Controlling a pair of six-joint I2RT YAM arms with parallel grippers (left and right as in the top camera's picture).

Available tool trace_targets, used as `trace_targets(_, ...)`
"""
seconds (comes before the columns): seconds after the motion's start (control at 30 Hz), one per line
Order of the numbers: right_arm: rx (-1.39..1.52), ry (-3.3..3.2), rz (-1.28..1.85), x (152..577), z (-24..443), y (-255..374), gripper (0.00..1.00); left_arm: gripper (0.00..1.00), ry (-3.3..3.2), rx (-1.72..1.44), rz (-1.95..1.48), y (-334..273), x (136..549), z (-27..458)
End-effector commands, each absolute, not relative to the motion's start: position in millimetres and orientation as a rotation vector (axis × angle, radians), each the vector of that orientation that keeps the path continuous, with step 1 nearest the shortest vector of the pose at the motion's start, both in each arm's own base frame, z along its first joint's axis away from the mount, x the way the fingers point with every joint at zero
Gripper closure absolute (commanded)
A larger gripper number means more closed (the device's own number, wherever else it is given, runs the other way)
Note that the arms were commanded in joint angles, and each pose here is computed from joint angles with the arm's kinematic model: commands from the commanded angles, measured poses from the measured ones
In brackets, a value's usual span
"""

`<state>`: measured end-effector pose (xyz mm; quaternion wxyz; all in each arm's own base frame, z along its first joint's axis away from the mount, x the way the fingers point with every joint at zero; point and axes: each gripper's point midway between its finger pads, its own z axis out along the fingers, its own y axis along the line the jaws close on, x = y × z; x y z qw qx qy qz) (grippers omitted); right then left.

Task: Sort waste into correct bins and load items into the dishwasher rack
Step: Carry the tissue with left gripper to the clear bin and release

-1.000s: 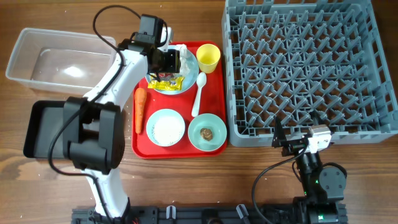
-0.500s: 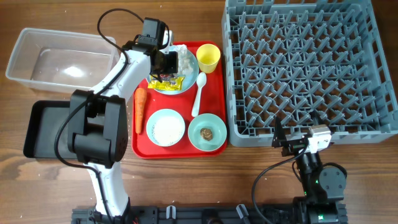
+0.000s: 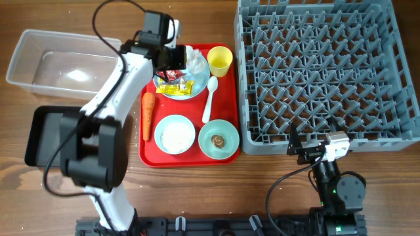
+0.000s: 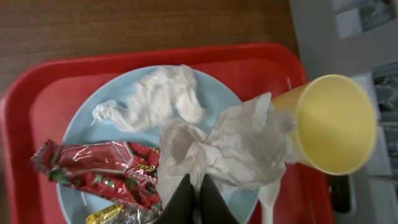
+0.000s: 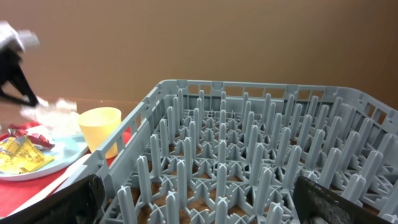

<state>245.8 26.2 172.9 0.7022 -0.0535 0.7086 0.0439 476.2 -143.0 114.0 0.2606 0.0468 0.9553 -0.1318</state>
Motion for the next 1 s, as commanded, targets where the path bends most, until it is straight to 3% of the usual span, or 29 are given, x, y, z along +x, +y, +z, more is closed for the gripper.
trace_targets(0.0,-0.128,1.571,0.088,246,174,26,0.0,0.96,2.511,0.131,-0.396,-145,473,157)
trace_targets(0.43,-0.127,1.571,0.088,246,174,26,0.0,0.96,2.411,0.023,-0.429,-123,470,208)
trace_targets(0.73,-0.128,1.571,0.088,246,174,26,0.0,0.96,2.337,-0.374,-0.345,2,475,229)
trace_targets(0.97,-0.127,1.571,0.088,246,174,26,0.0,0.96,2.355,-0.653,-0.268,88,450,215)
